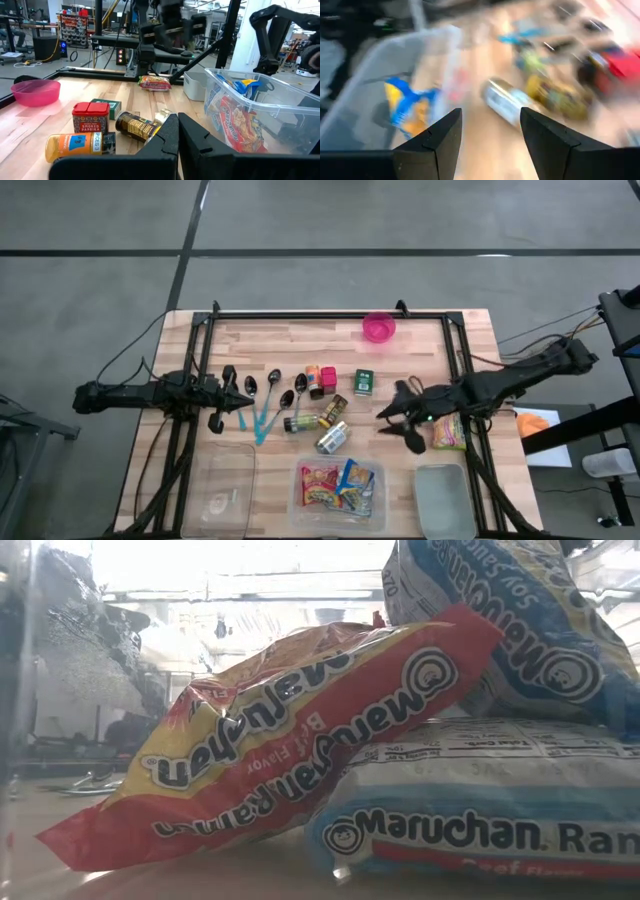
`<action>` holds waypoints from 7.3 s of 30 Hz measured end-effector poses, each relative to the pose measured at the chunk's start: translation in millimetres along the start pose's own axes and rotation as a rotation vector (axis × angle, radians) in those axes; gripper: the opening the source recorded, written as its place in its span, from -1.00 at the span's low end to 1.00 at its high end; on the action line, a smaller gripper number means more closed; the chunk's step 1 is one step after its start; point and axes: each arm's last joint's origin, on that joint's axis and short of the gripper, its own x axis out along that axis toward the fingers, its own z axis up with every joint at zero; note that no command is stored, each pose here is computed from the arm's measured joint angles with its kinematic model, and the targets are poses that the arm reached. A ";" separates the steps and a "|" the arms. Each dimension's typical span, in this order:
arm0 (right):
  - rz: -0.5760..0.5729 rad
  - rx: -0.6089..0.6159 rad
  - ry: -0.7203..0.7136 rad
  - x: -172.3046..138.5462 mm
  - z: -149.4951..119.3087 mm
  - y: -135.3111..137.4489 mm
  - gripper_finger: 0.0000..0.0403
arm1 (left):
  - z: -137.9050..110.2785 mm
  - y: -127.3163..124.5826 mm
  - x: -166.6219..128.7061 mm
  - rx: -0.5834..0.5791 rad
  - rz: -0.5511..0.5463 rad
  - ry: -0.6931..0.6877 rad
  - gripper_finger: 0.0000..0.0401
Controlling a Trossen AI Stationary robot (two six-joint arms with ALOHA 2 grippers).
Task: Pick & Place Food Item
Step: Put the green noodle pack into the white bin, then put the black seasoning can into the gray bin
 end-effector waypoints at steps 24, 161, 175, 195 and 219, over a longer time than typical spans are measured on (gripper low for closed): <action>-0.799 0.450 0.537 -28.0 -58.8 -54.6 -0.01 | 0.0 0.0 0.0 0.000 0.000 0.000 -1.00; 0.781 -0.185 -0.412 100.8 71.2 35.0 -0.92 | 0.1 0.0 0.0 0.000 0.000 0.000 -1.00; 0.866 -0.212 -0.295 163.8 73.2 51.4 -0.92 | -0.2 0.0 0.1 0.000 0.000 0.002 -1.00; 0.834 -0.131 -0.116 184.8 35.1 48.2 -0.77 | -0.4 0.1 0.4 -0.001 0.000 0.006 -1.00; 0.850 -0.174 -0.196 165.9 51.9 51.8 0.23 | -0.4 0.1 0.4 -0.001 0.001 0.006 -1.00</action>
